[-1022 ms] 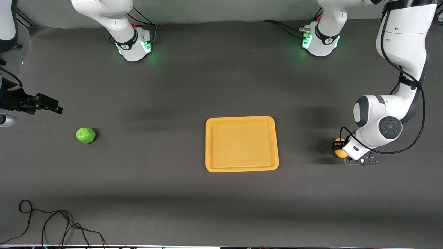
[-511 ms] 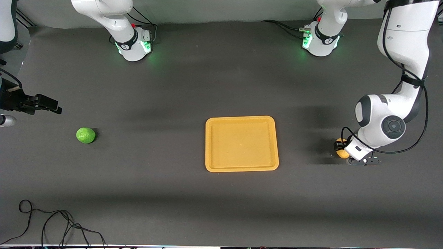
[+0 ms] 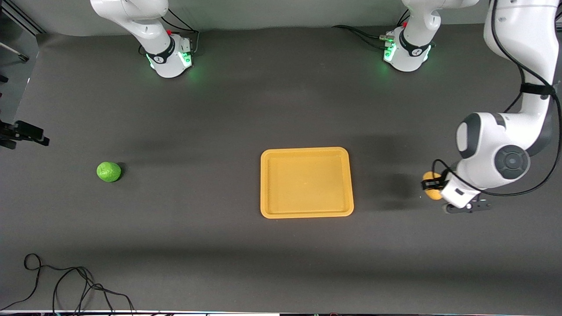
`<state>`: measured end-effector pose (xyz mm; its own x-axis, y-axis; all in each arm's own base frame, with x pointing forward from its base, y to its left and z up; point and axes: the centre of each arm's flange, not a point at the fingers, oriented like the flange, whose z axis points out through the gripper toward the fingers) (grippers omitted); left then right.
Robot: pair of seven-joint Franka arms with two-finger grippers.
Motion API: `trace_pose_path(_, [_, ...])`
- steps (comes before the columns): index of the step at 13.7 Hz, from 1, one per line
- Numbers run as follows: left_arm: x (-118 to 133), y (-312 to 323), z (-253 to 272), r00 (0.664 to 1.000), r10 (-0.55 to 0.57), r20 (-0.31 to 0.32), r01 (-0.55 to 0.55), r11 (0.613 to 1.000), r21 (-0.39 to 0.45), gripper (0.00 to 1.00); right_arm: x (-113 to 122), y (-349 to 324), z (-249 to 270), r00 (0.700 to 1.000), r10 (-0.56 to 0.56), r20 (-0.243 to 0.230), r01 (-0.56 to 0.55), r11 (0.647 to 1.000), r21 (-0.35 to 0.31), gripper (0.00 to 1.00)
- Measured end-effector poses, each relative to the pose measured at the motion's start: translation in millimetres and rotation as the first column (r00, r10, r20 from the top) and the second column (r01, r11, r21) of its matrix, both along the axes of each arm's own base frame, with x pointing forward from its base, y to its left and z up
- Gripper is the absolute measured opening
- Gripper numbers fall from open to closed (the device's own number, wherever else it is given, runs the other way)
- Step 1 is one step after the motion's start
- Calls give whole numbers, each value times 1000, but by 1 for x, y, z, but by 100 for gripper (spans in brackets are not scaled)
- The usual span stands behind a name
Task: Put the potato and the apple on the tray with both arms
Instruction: 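Carry the potato onto the tray and open the left gripper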
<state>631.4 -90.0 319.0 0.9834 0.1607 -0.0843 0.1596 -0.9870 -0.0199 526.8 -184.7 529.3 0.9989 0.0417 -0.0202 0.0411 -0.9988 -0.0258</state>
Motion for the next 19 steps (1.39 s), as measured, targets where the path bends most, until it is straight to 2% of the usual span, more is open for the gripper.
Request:
trace_pose_path(2, [-7,-66,12,998,59,11,-59,998,-20,59,-12,-3,-1,1000,1,14,-2,1000,8,100])
trace_pose_path(5, [-23,-142,12,995,100,5,-99,994,-40,59,-8,18,-5,998,43,40,-43,999,3,100])
trace_pose_path(8, [-42,-208,-20,990,138,4,-138,989,-51,59,-6,22,-34,992,98,76,-98,995,-13,100])
trace_pose_path(11, [-67,-276,-67,986,165,25,-163,983,-86,59,-12,21,-80,988,103,113,-100,995,-31,100])
trace_pose_path(14, [-68,-278,-92,989,146,30,-144,988,-49,59,-28,22,-149,987,92,129,-87,995,-49,100])
trace_pose_path(17, [-64,-265,-96,993,112,42,-113,994,16,59,-30,19,-201,989,89,118,-82,995,-64,100])
trace_pose_path(19, [-66,-264,-100,996,86,37,-88,995,53,59,-28,16,-230,989,89,118,-88,996,-20,100])
